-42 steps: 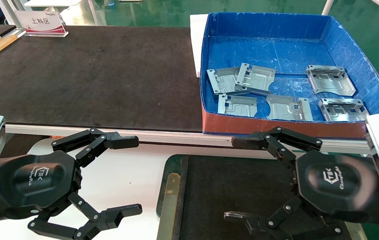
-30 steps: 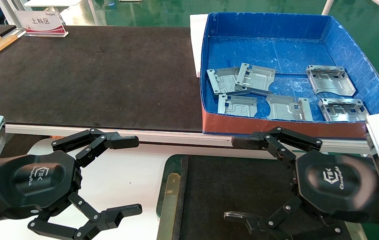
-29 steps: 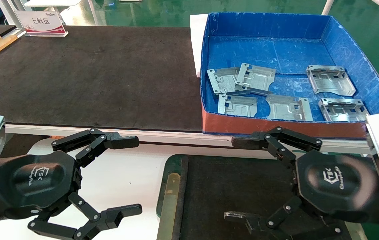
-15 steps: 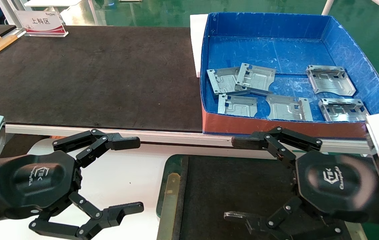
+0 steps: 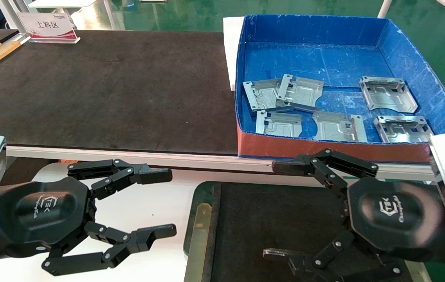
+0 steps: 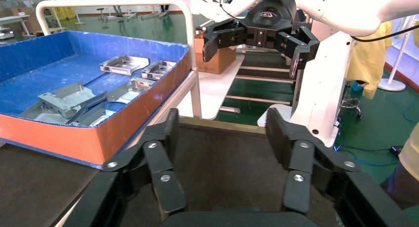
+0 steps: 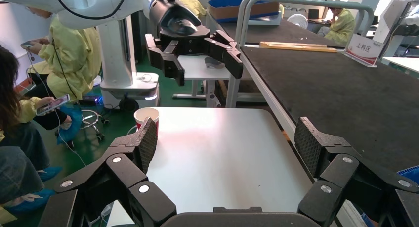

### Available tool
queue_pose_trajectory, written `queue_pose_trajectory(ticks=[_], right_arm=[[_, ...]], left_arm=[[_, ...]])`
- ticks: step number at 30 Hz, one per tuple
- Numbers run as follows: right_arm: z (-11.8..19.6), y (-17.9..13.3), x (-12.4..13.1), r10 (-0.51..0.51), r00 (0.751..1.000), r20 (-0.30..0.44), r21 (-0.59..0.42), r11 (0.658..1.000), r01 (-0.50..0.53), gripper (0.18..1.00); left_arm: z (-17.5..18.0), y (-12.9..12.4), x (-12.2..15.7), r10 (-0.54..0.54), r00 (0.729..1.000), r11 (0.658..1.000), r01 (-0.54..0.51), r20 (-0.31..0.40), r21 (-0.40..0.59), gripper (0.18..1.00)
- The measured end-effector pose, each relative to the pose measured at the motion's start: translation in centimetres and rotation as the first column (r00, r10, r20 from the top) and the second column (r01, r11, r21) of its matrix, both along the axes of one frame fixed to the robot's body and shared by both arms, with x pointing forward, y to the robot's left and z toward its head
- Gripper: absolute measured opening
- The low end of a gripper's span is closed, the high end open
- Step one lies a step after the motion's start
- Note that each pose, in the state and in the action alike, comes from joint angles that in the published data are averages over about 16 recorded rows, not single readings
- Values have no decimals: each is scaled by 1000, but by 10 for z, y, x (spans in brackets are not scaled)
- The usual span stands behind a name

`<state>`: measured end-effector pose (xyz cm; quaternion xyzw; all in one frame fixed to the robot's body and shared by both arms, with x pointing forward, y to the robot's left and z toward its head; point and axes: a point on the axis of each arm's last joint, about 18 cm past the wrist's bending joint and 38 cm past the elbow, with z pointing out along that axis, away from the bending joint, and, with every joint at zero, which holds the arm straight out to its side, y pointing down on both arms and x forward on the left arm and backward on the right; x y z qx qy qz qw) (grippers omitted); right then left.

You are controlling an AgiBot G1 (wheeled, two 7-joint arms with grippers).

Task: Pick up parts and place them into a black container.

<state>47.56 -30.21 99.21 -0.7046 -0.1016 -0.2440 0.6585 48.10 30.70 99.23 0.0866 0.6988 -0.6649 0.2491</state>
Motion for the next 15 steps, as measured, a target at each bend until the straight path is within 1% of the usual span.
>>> queue_pose_trajectory(ticks=[3, 13, 15], right_arm=[[0, 0, 0, 0, 1000, 0, 0, 1000, 0, 1000], [0, 0, 0, 0, 1000, 0, 0, 1000, 0, 1000], [0, 0, 0, 0, 1000, 0, 0, 1000, 0, 1000]], left_arm=[[0, 0, 0, 0, 1000, 1000, 0, 0, 0, 689], [0, 0, 0, 0, 1000, 1000, 0, 0, 0, 443], [0, 0, 0, 0, 1000, 1000, 0, 0, 0, 412]])
